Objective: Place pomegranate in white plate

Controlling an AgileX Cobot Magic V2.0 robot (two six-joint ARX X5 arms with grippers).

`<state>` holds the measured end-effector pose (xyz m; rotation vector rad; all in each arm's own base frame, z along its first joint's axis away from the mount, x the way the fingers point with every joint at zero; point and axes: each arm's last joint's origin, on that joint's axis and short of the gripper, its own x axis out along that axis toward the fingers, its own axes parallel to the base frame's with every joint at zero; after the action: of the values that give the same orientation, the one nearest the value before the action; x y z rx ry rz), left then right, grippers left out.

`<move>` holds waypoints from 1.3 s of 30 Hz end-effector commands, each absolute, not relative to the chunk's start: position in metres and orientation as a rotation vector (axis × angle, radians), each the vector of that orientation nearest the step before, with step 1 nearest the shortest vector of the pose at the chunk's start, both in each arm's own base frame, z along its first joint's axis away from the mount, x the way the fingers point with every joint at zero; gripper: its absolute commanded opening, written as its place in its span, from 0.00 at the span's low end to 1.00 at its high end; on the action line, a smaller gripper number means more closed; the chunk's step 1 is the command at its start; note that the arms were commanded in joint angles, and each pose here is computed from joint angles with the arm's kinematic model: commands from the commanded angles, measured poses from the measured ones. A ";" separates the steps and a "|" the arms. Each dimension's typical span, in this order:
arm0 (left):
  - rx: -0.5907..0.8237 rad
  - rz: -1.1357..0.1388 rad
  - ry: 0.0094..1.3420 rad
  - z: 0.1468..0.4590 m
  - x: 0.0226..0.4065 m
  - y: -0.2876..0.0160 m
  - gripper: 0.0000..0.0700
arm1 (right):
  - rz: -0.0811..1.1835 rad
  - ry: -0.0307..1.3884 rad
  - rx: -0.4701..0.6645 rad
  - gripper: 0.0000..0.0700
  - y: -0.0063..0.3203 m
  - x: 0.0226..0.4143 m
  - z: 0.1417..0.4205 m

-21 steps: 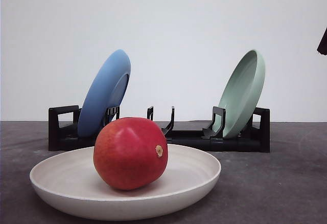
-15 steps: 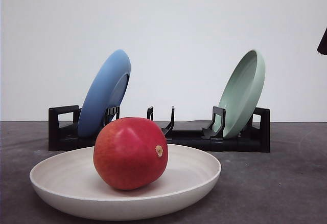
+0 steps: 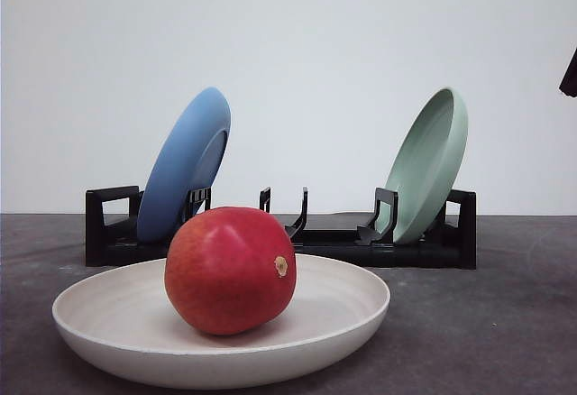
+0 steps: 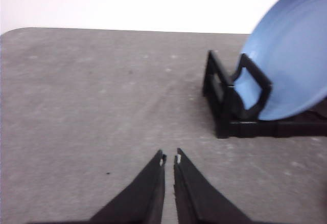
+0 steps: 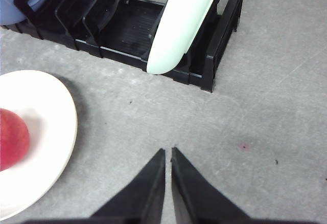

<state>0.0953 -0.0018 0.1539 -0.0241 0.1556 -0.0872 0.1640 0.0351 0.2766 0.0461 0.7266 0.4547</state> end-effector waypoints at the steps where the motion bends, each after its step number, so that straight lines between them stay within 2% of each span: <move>1: -0.017 -0.092 0.152 0.152 0.096 -0.002 0.02 | 0.462 0.719 0.038 0.02 0.036 0.165 0.278; 18: -0.017 -0.092 0.152 0.152 0.096 -0.002 0.02 | 0.462 0.714 0.033 0.02 0.036 0.165 0.278; 20: -0.017 -0.092 0.152 0.152 0.096 -0.002 0.02 | 0.471 0.661 -0.059 0.02 0.034 0.160 0.283; 24: -0.017 -0.092 0.152 0.152 0.096 -0.002 0.02 | 0.441 0.533 -0.068 0.02 0.030 0.152 0.283; 30: -0.017 -0.092 0.152 0.152 0.096 -0.002 0.02 | 0.377 0.307 -0.059 0.02 0.022 0.135 0.249; 35: -0.017 -0.092 0.152 0.152 0.096 -0.002 0.02 | 0.205 0.250 -0.009 0.02 0.014 0.120 0.213; 39: -0.017 -0.092 0.152 0.152 0.096 -0.002 0.02 | 0.137 0.213 -0.007 0.02 0.010 0.111 0.194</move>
<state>0.0953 -0.0023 0.1538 -0.0240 0.1560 -0.0940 0.1111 0.0099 0.1923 -0.0277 0.2403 0.1470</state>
